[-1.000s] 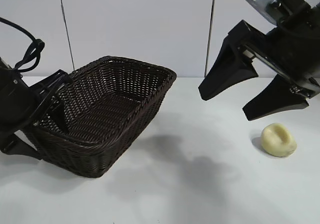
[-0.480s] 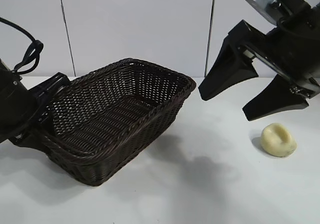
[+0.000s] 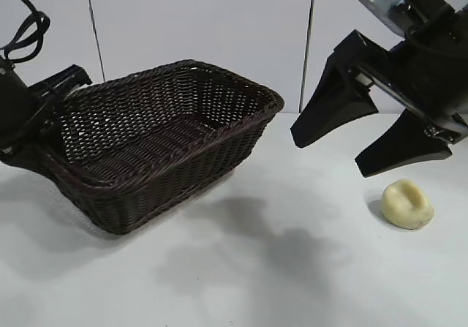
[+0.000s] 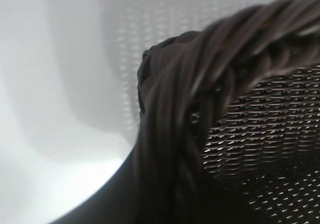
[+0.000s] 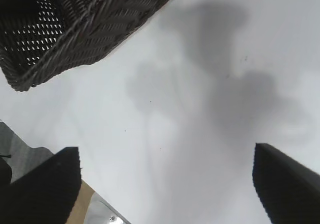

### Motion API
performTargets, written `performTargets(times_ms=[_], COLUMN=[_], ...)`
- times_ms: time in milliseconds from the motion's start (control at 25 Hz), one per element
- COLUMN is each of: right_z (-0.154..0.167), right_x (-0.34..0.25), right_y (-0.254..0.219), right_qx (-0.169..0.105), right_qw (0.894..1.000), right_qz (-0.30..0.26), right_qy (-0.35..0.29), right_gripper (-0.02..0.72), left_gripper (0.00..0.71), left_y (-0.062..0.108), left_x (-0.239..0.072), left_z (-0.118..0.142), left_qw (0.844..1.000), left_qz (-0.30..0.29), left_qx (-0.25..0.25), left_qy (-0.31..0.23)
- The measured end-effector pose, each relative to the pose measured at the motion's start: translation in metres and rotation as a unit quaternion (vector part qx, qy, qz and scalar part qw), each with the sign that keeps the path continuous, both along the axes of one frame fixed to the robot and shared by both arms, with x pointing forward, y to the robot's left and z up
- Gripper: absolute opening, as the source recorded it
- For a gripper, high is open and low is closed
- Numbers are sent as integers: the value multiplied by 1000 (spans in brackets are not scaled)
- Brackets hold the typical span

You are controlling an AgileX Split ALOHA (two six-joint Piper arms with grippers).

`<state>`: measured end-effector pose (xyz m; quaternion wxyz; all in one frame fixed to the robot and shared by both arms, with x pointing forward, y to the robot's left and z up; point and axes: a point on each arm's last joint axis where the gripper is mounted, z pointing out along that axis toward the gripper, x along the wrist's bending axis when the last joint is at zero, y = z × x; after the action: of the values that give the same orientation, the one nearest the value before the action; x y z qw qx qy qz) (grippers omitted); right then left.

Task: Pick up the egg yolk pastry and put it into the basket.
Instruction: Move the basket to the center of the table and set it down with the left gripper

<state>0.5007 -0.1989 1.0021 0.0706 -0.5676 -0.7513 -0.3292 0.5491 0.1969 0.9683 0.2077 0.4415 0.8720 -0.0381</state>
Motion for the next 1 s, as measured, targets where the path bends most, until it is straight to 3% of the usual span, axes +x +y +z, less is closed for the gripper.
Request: performTargets(times_ms=[240, 440, 760, 1000], right_z=[0, 0, 0, 0], right_x=[0, 0, -1, -2], right_y=[0, 0, 1, 1], right_qx=[0, 0, 2, 3], right_qw=[1000, 1000, 1000, 1000], right_qz=[0, 0, 5, 7], right_qy=[0, 0, 5, 8], right_gripper=[664, 664, 664, 664], left_gripper=[99, 99, 99, 99], left_y=[2, 2, -7, -15], left_x=[10, 13, 25, 41], left_z=[22, 28, 7, -13], left_qw=[989, 975, 956, 950], left_qz=[-133, -199, -283, -303], left_qx=[60, 88, 82, 68], left_qy=[-25, -42, 9, 31])
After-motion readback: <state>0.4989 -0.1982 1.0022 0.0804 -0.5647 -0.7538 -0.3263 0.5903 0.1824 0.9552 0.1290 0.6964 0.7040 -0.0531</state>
